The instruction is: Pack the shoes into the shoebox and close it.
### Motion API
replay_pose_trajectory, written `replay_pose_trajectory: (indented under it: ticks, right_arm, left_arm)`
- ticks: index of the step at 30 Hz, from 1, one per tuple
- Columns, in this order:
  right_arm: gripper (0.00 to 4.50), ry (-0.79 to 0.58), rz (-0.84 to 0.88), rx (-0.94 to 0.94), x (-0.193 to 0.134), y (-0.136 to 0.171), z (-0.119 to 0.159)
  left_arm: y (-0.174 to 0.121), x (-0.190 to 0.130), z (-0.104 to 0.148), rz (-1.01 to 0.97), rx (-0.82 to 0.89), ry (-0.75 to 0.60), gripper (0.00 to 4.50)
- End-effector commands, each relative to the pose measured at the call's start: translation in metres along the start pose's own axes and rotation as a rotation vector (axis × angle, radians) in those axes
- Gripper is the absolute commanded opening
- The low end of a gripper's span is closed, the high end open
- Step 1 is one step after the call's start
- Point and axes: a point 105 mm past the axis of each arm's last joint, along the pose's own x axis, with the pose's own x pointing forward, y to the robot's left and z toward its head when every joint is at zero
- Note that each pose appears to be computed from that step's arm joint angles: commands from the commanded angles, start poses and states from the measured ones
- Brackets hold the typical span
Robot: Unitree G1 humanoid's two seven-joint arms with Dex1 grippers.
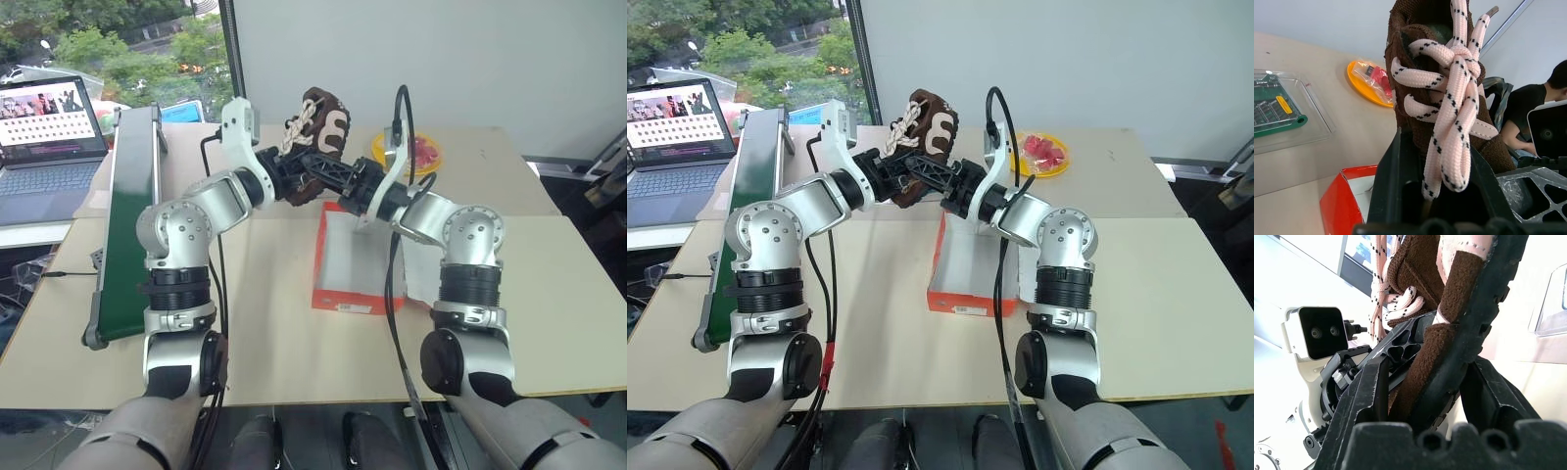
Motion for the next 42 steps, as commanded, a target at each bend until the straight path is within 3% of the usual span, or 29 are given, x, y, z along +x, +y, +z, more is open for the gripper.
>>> replay_pose_trajectory:
  ticks: [1, 5, 15, 20, 26, 27, 31, 33, 38, 41, 42]
  right_arm:
    - [2.99, -0.233, 0.117, -0.033, -0.013, 0.027, 0.051]
    - [4.38, -0.273, 0.095, -0.025, -0.013, 0.024, 0.059]
    - [4.38, -0.302, 0.053, 0.006, -0.013, 0.010, 0.065]
    - [2.50, -0.293, 0.009, -0.001, -0.012, -0.001, 0.061]
    - [0.65, -0.292, 0.005, -0.005, -0.012, -0.002, 0.061]
    - [0.45, -0.293, 0.005, -0.005, -0.013, -0.002, 0.061]
    - [0.38, -0.299, 0.004, -0.009, -0.013, -0.002, 0.063]
    - [0.37, -0.302, -0.003, -0.018, -0.014, -0.001, 0.066]
    - [0.35, -0.300, -0.082, -0.089, -0.018, -0.005, 0.078]
    - [0.35, -0.285, -0.190, -0.194, -0.024, -0.007, 0.092]
    - [0.35, -0.271, -0.237, -0.242, -0.026, -0.008, 0.095]
  left_arm:
    - [-0.018, 0.001, 0.008, -0.074, 0.020, -0.025, 0.15]
    - [-0.019, 0.000, 0.007, -0.074, 0.021, -0.021, 0.15]
    - [-0.023, 0.001, 0.009, -0.082, 0.027, -0.020, 0.15]
    - [-0.024, 0.001, 0.011, -0.084, 0.026, -0.024, 0.15]
    - [-0.023, 0.000, 0.011, -0.076, 0.028, -0.024, 0.15]
    - [-0.022, 0.000, 0.010, -0.074, 0.029, -0.023, 0.15]
    - [-0.021, -0.002, 0.010, -0.066, 0.035, -0.022, 0.15]
    - [-0.021, -0.004, 0.011, -0.075, 0.028, -0.029, 1.10]
    - [-0.018, -0.014, 0.015, -0.078, 0.017, -0.044, 2.83]
    - [-0.002, -0.027, 0.009, -0.044, 0.020, -0.013, 3.77]
    - [0.003, -0.032, 0.007, -0.038, 0.021, 0.001, 3.77]
